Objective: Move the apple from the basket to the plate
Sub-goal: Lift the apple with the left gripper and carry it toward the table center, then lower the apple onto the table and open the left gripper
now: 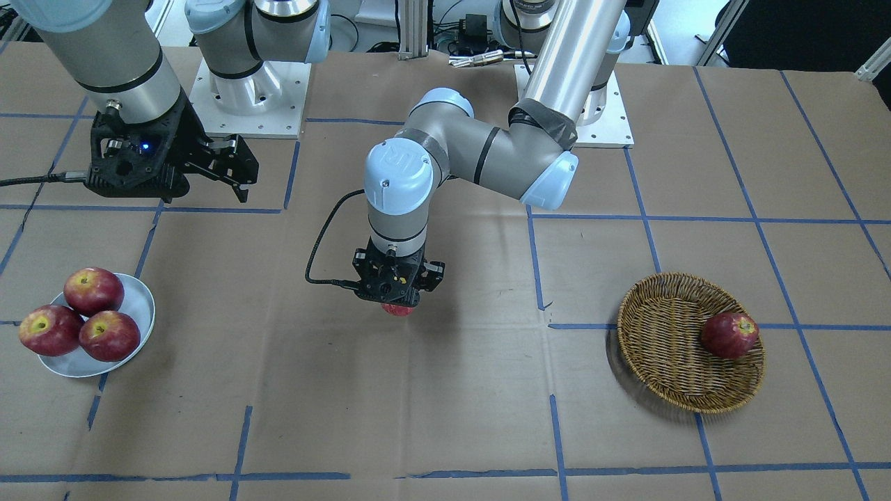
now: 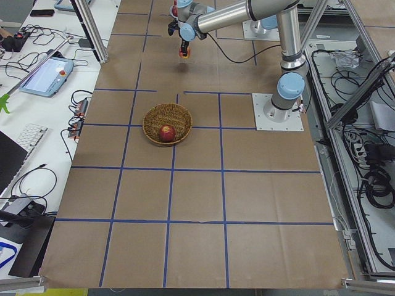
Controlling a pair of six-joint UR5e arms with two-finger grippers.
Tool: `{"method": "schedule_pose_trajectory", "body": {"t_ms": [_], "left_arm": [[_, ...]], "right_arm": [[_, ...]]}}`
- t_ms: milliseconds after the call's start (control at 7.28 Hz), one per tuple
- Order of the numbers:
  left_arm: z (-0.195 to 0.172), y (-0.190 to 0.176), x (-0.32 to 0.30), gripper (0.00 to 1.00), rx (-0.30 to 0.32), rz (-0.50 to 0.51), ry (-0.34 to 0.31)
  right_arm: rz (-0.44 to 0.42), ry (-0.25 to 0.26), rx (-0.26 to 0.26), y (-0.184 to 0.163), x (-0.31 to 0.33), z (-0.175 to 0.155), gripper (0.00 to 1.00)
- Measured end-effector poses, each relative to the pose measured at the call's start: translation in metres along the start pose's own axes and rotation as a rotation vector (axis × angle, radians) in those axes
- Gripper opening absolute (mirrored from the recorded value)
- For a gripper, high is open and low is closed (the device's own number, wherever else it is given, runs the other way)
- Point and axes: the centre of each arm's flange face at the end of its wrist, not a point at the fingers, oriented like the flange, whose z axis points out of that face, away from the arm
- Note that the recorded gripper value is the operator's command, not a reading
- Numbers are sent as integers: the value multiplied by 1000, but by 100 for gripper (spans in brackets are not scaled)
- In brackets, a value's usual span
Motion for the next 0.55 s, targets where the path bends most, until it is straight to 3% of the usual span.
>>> {"method": "schedule_pose_trajectory", "body": {"t_ms": [275,412,550], "left_arm": [[16,-3,2,25,-5,-1,0],[24,-5,2,46,-5,0,0],[29,-6,2,83,-7,3,-2]], "right_arm": [[3,-2,10,-1,0,0,100],[5,-5,12,-1,-1,0,100],[6,-7,15,-1,-1,-1,100]]}}
